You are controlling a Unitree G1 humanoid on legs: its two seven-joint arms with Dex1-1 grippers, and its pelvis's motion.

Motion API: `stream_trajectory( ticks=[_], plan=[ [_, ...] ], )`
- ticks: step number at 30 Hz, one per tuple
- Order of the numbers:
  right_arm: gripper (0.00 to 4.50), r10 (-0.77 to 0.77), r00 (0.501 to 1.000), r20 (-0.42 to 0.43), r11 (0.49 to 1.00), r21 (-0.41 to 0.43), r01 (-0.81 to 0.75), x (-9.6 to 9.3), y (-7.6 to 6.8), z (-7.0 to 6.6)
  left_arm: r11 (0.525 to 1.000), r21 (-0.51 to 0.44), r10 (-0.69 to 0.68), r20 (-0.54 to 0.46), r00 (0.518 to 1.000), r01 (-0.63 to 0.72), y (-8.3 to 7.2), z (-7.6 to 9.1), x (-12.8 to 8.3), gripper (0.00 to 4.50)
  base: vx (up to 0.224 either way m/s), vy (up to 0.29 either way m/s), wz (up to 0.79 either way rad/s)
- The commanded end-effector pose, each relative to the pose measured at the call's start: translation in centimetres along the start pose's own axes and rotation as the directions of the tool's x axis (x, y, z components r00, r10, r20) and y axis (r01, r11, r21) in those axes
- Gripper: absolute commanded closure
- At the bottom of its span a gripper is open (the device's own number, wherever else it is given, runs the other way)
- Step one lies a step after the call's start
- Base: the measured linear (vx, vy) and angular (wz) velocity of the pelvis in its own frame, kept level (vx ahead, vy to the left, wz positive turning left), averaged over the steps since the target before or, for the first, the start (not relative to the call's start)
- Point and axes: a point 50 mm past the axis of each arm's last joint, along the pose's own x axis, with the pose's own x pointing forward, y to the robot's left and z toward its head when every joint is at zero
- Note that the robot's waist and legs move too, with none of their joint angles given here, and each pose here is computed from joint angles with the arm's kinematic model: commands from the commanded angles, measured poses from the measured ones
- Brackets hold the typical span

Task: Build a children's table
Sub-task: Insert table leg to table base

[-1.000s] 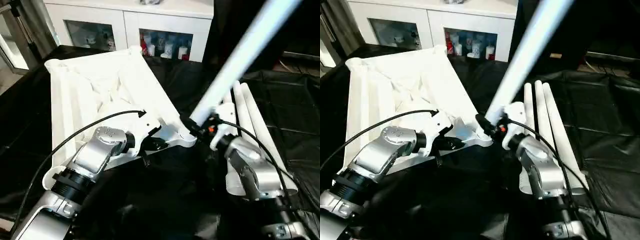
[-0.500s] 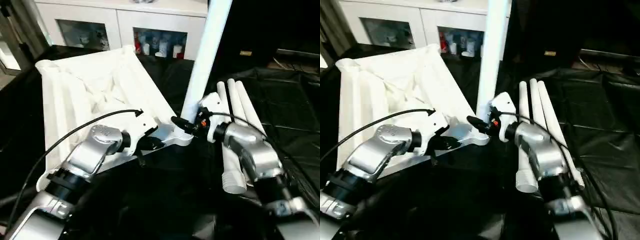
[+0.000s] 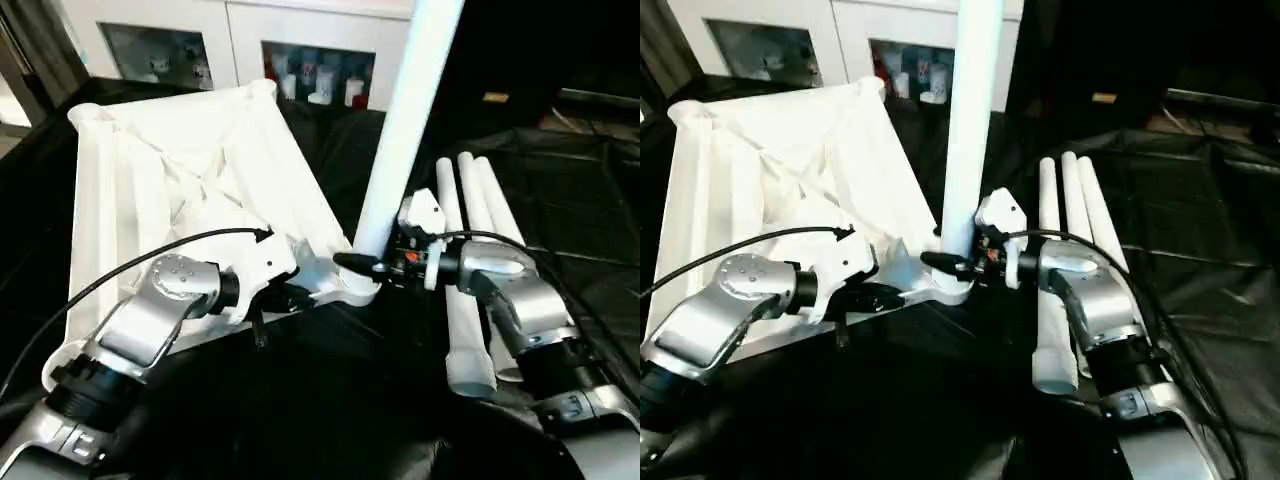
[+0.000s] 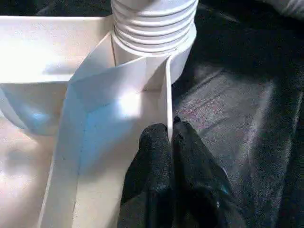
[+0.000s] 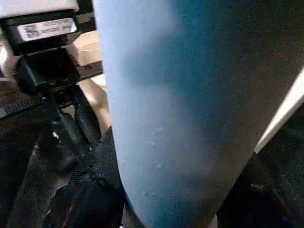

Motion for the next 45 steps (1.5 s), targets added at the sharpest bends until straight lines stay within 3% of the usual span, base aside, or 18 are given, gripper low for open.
stream_trajectory(
  ticks=[1,7,9,14,15,21,22,27,45],
  plan=[
    [2.59,0.040,0.986,-0.164,0.990,0.143,-0.016,0.1,1.4,-4.6,0.989,0.077,-0.130,0.086,0.988,0.123,-1.5,2.1,0.6,4.50,0.000,0.000,0.00],
    [2.59,-0.121,0.974,-0.192,0.980,0.134,0.148,0.5,0.7,-5.3,1.000,0.010,0.014,0.073,0.997,-0.014,-0.2,2.2,0.6,4.50,0.000,0.000,0.00],
    [2.59,-0.272,0.942,-0.197,0.942,0.144,0.303,0.9,0.2,-5.6,0.991,-0.045,0.126,0.055,0.990,-0.124,0.8,2.5,0.8,4.50,-0.025,-0.005,-0.01],
    [2.59,-0.432,0.878,-0.208,0.854,0.219,0.472,2.2,0.5,-5.9,0.958,-0.137,0.259,0.040,0.965,-0.252,1.5,3.5,1.9,4.50,-0.043,0.004,-0.06],
    [2.59,-0.474,0.853,-0.219,0.818,0.248,0.518,3.3,0.8,-6.1,0.945,-0.165,0.293,0.037,0.955,-0.283,1.6,4.2,2.9,4.50,0.000,0.000,0.00],
    [2.59,-0.524,0.809,-0.266,0.753,0.299,0.586,6.1,1.7,-6.4,0.919,-0.193,0.352,0.015,0.936,-0.342,1.5,5.6,5.5,4.50,0.000,0.000,0.00],
    [2.59,-0.520,0.811,-0.268,0.753,0.304,0.583,7.0,2.2,-6.2,0.917,-0.193,0.357,0.006,0.934,-0.349,1.2,5.9,6.2,4.50,0.000,0.000,0.00],
    [2.59,-0.514,0.814,-0.271,0.759,0.298,0.579,7.8,2.5,-5.7,0.915,-0.192,0.361,-0.004,0.933,-0.355,1.1,6.0,6.2,4.50,-0.018,0.005,0.00],
    [2.59,-0.519,0.815,-0.257,0.761,0.294,0.578,8.0,2.0,-4.9,0.930,-0.172,0.331,0.004,0.943,-0.326,1.3,5.9,5.9,4.50,0.030,-0.018,-0.04]
  ],
)
